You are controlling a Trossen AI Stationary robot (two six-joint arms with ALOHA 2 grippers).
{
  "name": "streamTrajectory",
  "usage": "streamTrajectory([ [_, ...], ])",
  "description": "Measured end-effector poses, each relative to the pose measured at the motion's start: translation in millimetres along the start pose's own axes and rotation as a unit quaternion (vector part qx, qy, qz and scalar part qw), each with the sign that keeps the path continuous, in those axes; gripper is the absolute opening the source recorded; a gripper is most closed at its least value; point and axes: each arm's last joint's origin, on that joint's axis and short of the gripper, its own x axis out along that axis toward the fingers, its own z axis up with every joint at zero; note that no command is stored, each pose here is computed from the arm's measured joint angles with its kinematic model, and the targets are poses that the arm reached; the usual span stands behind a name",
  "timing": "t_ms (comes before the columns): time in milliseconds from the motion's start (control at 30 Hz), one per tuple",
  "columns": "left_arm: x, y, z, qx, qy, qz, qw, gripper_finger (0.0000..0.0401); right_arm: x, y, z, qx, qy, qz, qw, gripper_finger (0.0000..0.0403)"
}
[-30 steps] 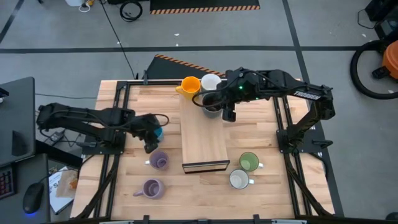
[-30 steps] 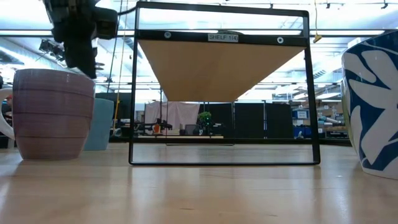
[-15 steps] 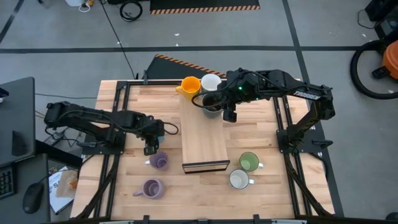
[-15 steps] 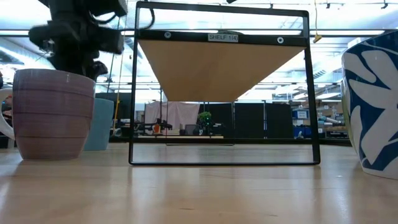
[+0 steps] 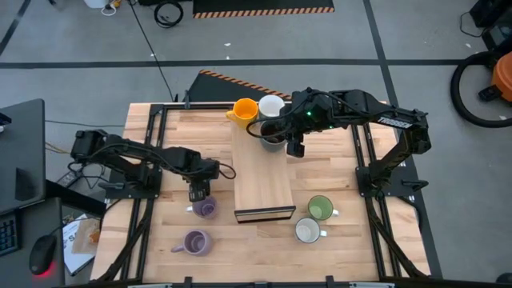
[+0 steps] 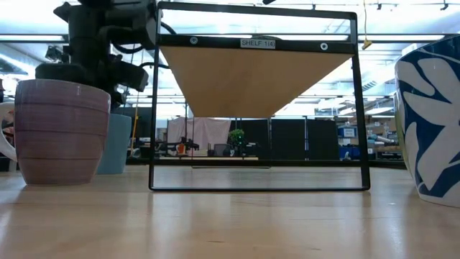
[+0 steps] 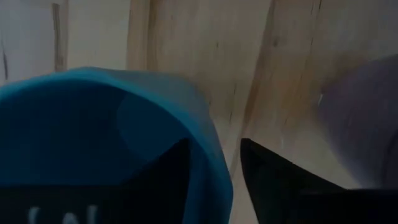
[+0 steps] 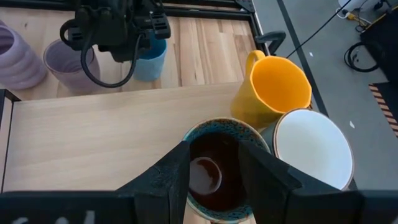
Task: Place coffee mugs
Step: Put the blue mug on the shelf
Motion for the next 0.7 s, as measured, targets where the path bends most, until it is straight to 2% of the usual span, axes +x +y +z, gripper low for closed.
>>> streamTrajectory([
  [133, -1, 0, 0, -0.009, -0.003, 0.0, 1.0, 0.0087, 0, 0, 0, 0.003, 0.0, 0.0, 1.0, 0.0145],
  [233, -11, 0, 3, -0.009, -0.008, -0.007, 1.0, 0.0033, 0, 0, 0, 0.003, 0.0, 0.0, 1.0, 0.0145],
  [267, -15, 0, 5, -0.003, -0.011, -0.011, 1.0, 0.0027, 0, 0, 0, 0.003, 0.0, 0.0, 1.0, 0.0145],
  [500, -54, 15, 22, 0.003, -0.027, -0.006, 1.0, 0.0027, -1, 0, -3, 0.001, 0.011, 0.0, 1.0, 0.0145],
  [700, -110, 37, 39, -0.009, -0.062, -0.008, 0.998, 0.0027, -15, -4, -8, 0.006, 0.017, -0.027, 0.999, 0.0145],
])
